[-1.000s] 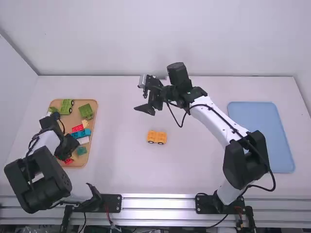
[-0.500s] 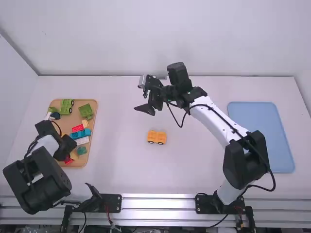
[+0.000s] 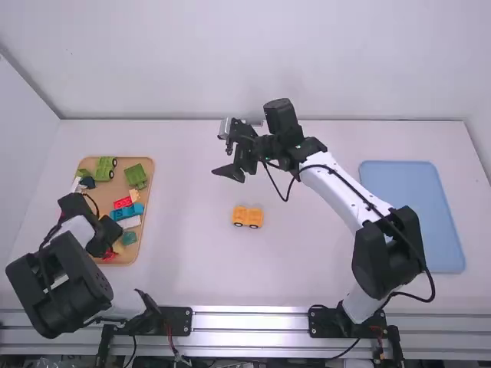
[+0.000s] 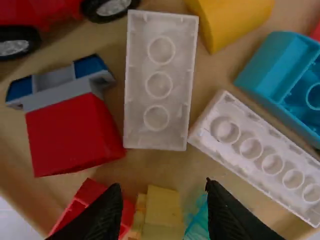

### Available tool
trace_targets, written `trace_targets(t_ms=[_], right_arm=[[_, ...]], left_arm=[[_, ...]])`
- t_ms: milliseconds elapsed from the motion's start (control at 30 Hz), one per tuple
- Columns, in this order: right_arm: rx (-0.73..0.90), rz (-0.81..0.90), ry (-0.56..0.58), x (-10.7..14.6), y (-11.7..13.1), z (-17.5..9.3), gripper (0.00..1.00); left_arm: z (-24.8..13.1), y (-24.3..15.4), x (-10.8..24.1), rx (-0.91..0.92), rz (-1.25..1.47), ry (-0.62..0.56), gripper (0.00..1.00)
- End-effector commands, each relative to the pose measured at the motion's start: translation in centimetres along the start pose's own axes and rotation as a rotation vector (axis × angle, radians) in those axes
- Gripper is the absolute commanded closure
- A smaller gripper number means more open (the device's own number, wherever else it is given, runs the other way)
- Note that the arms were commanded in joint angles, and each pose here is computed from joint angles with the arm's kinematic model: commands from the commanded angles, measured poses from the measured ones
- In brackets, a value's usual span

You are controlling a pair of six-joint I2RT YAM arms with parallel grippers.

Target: Assemble lego blocks to make yellow taxi

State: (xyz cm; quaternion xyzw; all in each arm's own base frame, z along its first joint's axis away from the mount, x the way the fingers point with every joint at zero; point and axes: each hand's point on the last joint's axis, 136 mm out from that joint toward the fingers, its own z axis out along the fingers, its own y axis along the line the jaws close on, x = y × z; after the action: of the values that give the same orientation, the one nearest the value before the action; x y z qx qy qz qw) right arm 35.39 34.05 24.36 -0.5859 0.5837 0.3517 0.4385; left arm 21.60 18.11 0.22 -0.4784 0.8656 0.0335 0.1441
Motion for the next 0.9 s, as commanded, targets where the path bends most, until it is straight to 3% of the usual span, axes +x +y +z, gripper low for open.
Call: trace_targets(t_ms=[0, 100, 333, 567, 767, 867], right_arm=[[-0.002, -0.010, -0.012, -0.7, -0.3, 0.1, 0.01], [-0.002, -0.010, -0.012, -0.7, -0.3, 0.1, 0.02], [-0.002, -0.010, -0.012, -0.7, -0.3, 0.1, 0.01], [-0.002, -0.010, -0.013, -0.8, -0.3, 0.2, 0.01], [-0.004, -0.010, -0.014, -0.8, -0.3, 0.1, 0.01], [-0.006, -0.009, -0.013, -0.7, -0.2, 0.1, 0.01]], left_arm=[[0.0, 0.1, 0.4, -0.002, -0.002, 0.005, 0.55], [0.1, -0.7, 1.0, 0.048, 0.041, 0.025, 0.55], [0.0, -0.3, 2.0, 0.033, 0.047, 0.068, 0.43], [-0.1, 0.1, 3.3, 0.015, 0.020, 0.120, 0.55], [-0.1, 0.1, 3.8, 0.016, 0.019, 0.139, 0.56], [-0.1, 0.2, 3.8, 0.012, 0.008, 0.141, 0.46]])
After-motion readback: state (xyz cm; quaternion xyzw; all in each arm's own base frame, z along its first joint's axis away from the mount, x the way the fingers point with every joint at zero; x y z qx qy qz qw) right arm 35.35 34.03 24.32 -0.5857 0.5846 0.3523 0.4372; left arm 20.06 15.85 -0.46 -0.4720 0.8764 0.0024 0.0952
